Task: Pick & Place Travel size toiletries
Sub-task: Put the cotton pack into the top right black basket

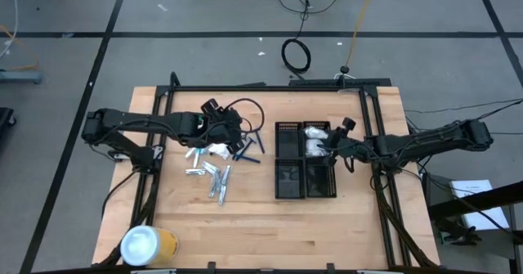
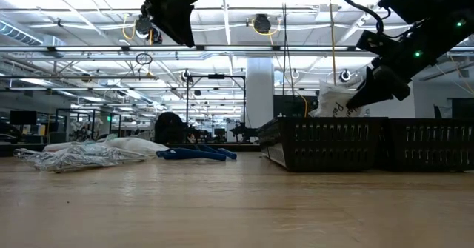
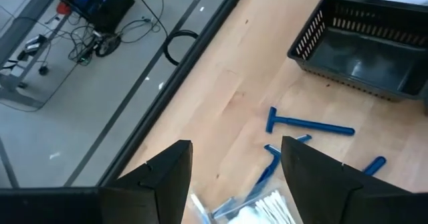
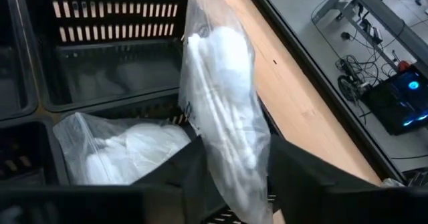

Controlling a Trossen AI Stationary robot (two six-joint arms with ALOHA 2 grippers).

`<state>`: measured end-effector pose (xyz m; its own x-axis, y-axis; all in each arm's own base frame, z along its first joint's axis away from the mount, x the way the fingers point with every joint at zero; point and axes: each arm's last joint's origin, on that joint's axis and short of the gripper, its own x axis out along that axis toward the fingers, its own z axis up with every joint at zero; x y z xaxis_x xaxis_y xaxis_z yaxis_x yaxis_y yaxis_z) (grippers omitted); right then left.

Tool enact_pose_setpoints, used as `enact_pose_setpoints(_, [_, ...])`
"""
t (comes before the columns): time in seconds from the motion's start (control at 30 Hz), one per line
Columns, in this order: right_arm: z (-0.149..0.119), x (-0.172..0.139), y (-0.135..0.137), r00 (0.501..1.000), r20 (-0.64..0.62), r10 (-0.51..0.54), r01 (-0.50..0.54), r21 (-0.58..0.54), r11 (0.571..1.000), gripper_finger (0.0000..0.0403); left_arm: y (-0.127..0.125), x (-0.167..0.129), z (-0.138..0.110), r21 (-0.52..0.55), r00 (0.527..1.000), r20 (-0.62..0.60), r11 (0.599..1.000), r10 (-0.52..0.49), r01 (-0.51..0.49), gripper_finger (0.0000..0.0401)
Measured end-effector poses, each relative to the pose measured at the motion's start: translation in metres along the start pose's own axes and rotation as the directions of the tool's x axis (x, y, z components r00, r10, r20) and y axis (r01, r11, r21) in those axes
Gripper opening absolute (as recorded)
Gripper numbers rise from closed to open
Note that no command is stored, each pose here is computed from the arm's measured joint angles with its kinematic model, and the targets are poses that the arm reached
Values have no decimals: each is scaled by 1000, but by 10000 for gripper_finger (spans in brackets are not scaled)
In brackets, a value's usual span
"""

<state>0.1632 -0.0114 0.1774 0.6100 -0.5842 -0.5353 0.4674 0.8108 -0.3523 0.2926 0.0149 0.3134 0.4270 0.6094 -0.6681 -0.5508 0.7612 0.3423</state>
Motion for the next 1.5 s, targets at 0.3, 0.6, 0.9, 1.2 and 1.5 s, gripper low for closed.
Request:
enact_pose_setpoints(0.3, [-2, -1, 1, 1000, -11, 6, -6, -26, 1000, 226, 0, 0, 0, -4, 1000, -2, 1000, -6, 6, 227])
enact_pose_setpoints(0.6, [8, -8, -9, 980, 85, -179, 177, 26, 984, 233, 0, 0, 0, -15, 1000, -3, 1000, -8, 8, 228])
enact_pose_setpoints(0.9, [22, -18, -15, 963, 221, -152, 115, 174, 978, 220, 1, 1, 0, -36, 1000, -5, 999, -5, 5, 228])
enact_pose_setpoints(1.2, [22, -19, -14, 968, 232, -97, 56, 178, 982, 218, 1, 31, -27, -211, 971, -184, 971, -154, 114, 228])
enact_pose_setpoints(1.5, [22, -19, -14, 968, 232, -93, 52, 177, 983, 216, 15, 74, -80, -523, 901, -403, 848, -160, -83, 227])
